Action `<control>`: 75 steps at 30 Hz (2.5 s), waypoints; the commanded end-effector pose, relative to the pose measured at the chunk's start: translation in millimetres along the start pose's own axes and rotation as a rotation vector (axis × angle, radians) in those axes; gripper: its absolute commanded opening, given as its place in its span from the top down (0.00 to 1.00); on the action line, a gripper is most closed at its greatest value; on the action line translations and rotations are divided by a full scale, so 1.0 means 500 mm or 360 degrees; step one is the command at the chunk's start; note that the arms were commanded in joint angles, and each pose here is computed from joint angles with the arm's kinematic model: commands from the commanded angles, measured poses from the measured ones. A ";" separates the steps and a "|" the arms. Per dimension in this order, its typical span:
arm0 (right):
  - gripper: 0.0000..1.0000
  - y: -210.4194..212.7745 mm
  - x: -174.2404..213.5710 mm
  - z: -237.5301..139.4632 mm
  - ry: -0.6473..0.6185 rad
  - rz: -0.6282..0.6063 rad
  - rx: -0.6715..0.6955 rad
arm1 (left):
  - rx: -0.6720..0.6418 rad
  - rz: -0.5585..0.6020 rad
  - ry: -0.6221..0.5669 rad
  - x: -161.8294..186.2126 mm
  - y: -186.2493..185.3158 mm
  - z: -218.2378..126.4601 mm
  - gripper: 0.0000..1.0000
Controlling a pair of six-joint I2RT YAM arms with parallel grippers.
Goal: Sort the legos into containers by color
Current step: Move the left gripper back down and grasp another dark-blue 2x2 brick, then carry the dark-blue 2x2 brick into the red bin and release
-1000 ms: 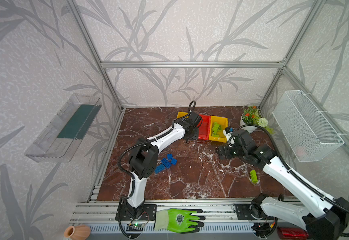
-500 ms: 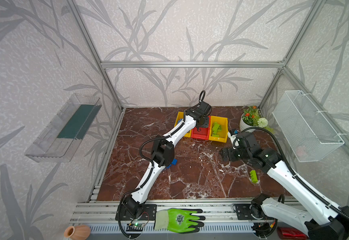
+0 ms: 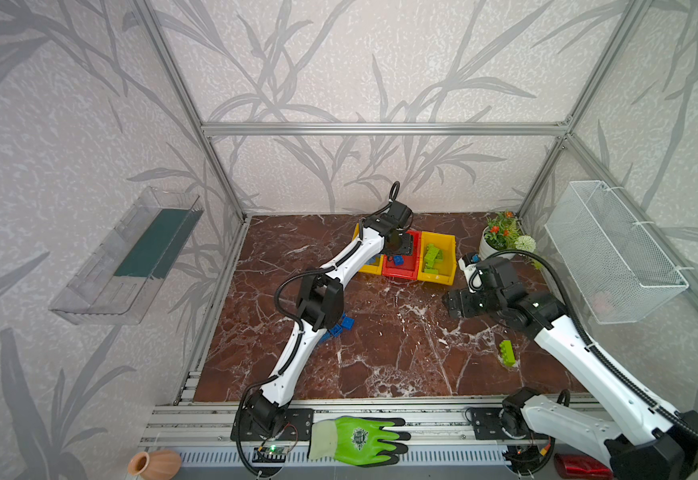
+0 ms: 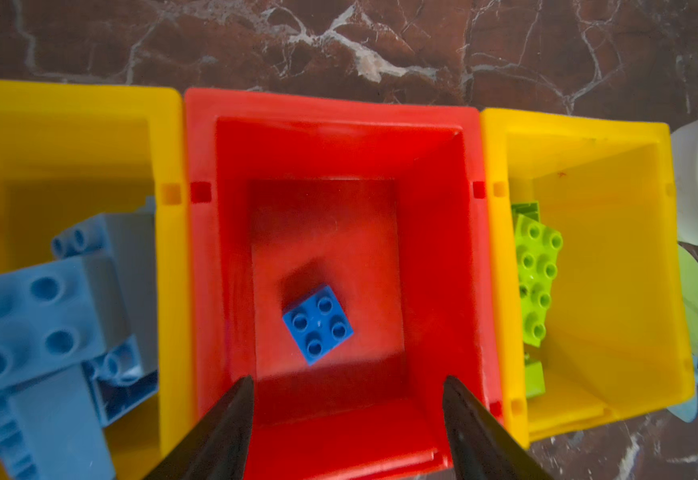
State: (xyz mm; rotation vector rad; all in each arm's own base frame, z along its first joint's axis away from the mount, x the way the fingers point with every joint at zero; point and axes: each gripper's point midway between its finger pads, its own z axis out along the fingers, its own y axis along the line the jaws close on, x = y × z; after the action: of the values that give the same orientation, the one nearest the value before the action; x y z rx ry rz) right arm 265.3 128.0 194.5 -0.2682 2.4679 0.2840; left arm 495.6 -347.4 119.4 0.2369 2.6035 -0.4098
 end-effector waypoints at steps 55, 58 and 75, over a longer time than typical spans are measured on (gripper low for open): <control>0.01 0.142 0.024 0.044 0.0051 -0.0254 -0.0111 | -0.0588 -0.0492 0.0295 0.445 0.323 -0.114 0.87; 0.01 0.132 0.021 0.038 0.0022 -0.0235 -0.0100 | -0.0573 -0.0452 0.0260 0.400 0.304 -0.123 0.91; 0.01 0.067 0.018 0.004 -0.0067 -0.0076 -0.0068 | -0.0434 -0.0088 0.0058 0.062 0.085 -0.055 0.92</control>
State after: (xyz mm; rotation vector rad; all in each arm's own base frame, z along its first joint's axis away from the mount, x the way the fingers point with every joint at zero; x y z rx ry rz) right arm 255.0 162.7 192.4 -0.3454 2.4112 0.3007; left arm 472.1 -303.5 134.5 0.0139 2.5912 -0.1908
